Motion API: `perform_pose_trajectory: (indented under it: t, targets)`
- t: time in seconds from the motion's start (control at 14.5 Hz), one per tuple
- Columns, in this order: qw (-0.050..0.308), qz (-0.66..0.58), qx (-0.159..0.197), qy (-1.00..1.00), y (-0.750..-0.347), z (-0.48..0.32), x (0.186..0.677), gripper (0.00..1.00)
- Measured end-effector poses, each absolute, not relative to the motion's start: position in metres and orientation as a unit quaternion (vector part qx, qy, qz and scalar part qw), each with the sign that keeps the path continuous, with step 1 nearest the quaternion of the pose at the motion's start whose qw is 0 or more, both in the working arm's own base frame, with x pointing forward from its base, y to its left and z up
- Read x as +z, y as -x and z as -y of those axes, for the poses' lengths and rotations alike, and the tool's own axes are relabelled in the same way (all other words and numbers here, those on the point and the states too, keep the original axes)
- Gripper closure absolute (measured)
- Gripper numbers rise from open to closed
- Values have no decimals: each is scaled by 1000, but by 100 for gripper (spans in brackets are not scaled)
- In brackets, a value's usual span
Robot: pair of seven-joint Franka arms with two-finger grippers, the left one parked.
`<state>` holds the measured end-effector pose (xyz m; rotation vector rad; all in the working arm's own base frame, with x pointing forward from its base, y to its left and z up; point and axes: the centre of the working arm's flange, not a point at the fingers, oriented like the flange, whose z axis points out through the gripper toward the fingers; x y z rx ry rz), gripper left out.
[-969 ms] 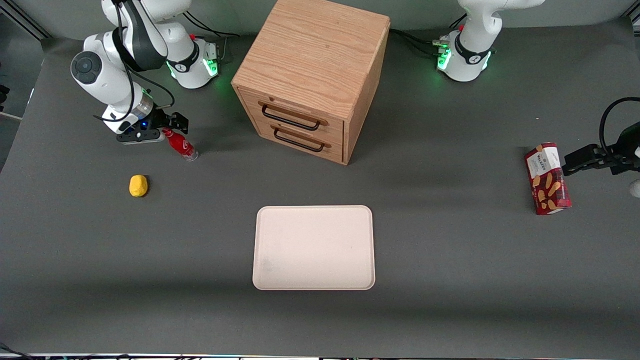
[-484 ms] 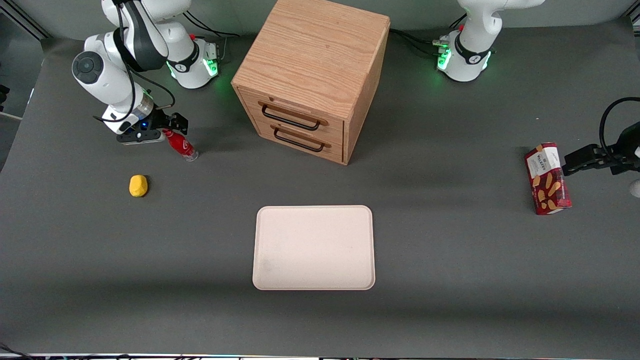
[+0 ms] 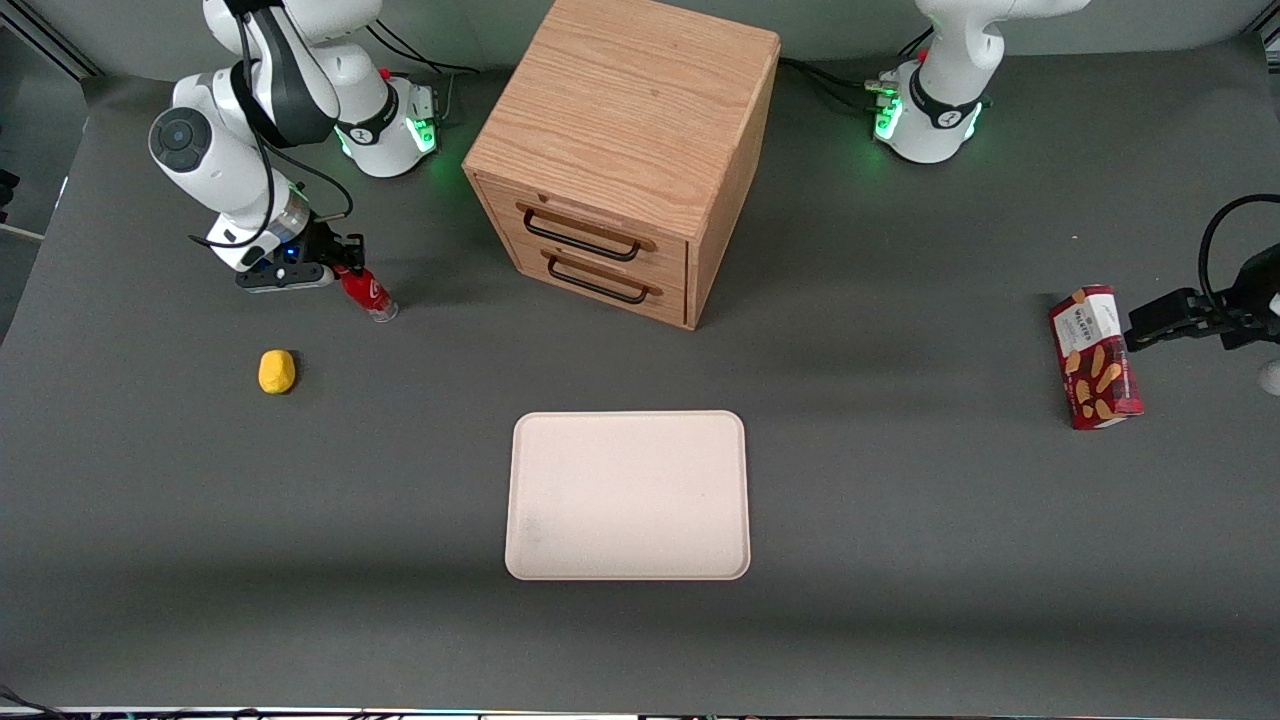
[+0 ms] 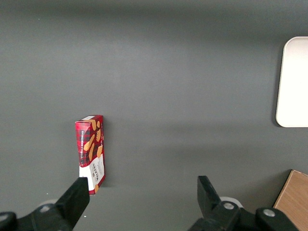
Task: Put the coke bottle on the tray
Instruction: 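Lower the right gripper around the bottle neck and close it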
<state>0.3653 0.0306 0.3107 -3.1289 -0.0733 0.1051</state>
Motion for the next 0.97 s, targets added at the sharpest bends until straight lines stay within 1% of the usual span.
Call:
perform_pose_trajectory:
  t: [0.35, 0.55, 0.76, 0.97]
  targets:
    - [5, 24, 33, 999, -366, -31, 311, 66]
    - [3, 22, 34, 999, -375, -30, 325, 66]
    - [-1, 19, 34, 999, -399, -27, 360, 66]
    - [-12, 12, 38, 999, -435, -23, 411, 66]
